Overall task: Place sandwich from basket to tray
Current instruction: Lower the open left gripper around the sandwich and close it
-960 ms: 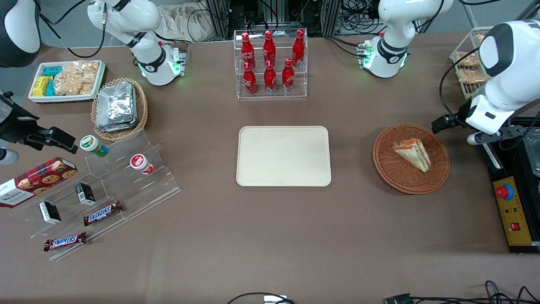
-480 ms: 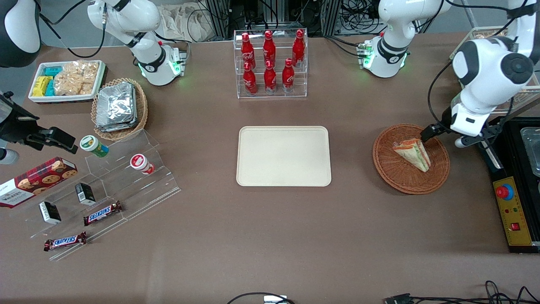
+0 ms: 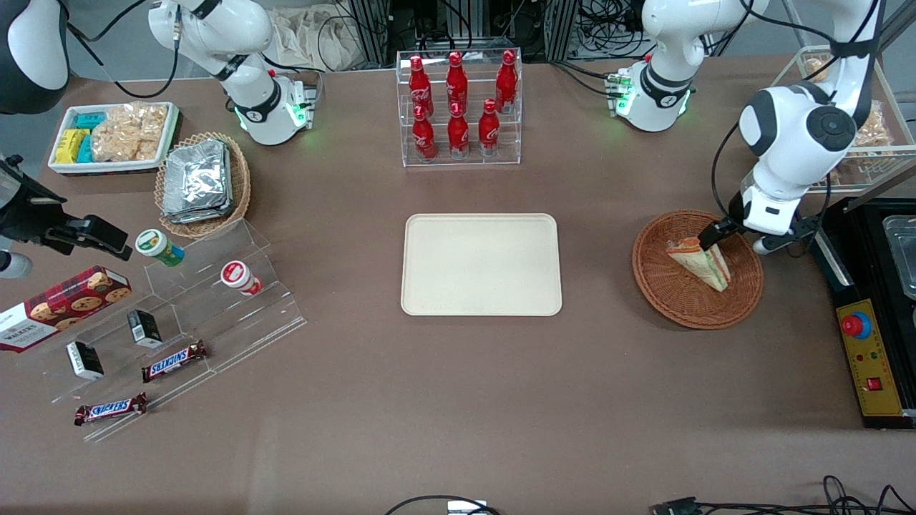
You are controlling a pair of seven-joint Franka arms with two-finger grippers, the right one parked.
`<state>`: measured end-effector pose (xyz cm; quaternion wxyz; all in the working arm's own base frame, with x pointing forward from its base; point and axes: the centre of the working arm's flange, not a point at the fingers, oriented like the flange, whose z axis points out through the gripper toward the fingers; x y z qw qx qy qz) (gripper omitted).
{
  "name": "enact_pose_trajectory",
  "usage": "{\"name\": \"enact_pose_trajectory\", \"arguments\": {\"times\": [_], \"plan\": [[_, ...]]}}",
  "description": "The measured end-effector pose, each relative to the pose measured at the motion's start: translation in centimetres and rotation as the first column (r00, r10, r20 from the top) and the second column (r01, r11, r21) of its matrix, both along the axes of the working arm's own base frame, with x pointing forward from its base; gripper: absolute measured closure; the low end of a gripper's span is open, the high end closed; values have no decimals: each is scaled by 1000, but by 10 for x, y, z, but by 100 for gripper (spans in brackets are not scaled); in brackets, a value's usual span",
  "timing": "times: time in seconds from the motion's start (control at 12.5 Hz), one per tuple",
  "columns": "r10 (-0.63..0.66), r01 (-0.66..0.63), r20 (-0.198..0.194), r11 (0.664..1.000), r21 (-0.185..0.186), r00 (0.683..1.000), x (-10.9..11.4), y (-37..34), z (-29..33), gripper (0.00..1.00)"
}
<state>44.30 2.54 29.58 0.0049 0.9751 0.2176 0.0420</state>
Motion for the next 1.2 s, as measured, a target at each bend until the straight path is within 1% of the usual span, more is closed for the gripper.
{"name": "enact_pose_trajectory", "arguments": {"times": [0.24,0.48,0.8,0.88,1.2], "plan": [[13,-12,10,1000,-5,1000,1,0,-20,0],[19,-19,33,1000,-8,999,-2,0,-37,0],[30,-30,26,999,-13,999,-5,-1,-56,1],[32,-32,24,999,-14,999,-5,-1,-58,6],[39,-38,27,999,-15,999,-5,-1,-57,54]]}}
